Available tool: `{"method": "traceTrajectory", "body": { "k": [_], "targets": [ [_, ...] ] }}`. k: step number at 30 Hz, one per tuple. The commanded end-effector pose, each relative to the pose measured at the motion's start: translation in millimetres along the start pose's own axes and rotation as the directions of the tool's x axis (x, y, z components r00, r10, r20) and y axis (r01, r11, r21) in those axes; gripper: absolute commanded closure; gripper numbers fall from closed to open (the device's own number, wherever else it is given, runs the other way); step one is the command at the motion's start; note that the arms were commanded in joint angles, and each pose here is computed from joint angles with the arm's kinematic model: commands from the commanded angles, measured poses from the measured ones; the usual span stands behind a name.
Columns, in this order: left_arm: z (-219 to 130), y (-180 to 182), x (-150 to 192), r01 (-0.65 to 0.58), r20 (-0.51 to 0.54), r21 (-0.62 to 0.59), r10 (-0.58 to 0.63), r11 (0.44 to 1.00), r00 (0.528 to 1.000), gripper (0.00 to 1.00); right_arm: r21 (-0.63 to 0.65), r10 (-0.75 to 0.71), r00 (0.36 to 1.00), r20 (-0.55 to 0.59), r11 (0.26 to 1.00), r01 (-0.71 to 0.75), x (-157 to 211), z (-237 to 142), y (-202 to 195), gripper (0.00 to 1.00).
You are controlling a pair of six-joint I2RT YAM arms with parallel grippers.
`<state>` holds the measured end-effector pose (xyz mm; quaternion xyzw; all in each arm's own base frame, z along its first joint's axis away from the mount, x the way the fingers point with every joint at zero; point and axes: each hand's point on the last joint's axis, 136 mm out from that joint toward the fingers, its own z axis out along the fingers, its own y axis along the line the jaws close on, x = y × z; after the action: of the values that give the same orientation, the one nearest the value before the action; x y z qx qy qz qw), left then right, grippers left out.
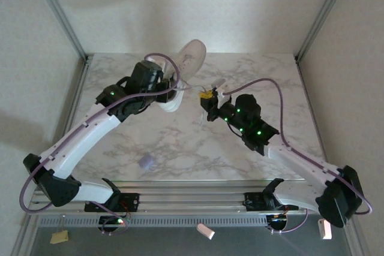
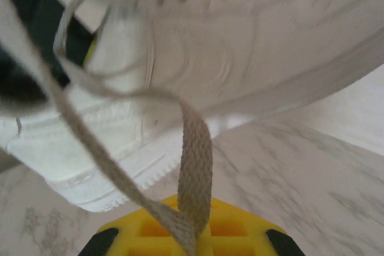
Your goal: Tie the shoes
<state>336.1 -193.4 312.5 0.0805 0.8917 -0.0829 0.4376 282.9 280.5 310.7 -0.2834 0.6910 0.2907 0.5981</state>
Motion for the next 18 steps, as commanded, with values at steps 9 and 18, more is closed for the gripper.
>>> {"method": "traceTrajectory", "body": {
  "k": [9,18],
  "targets": [
    [33.4,-15.3,15.2,0.250,0.179,-0.052,-0.238,0.967,0.955,1.00,0.123,0.014,0.881,-0.473,0.991,0.051,22.9,-79.4,-13.9,1.00],
    [67.7,-43.2,68.5,0.367,0.184,-0.120,-0.343,0.922,0.921,1.00,0.146,0.138,0.690,-0.711,0.988,-0.047,71.3,-114.5,-2.9,0.98]
  ]
}}
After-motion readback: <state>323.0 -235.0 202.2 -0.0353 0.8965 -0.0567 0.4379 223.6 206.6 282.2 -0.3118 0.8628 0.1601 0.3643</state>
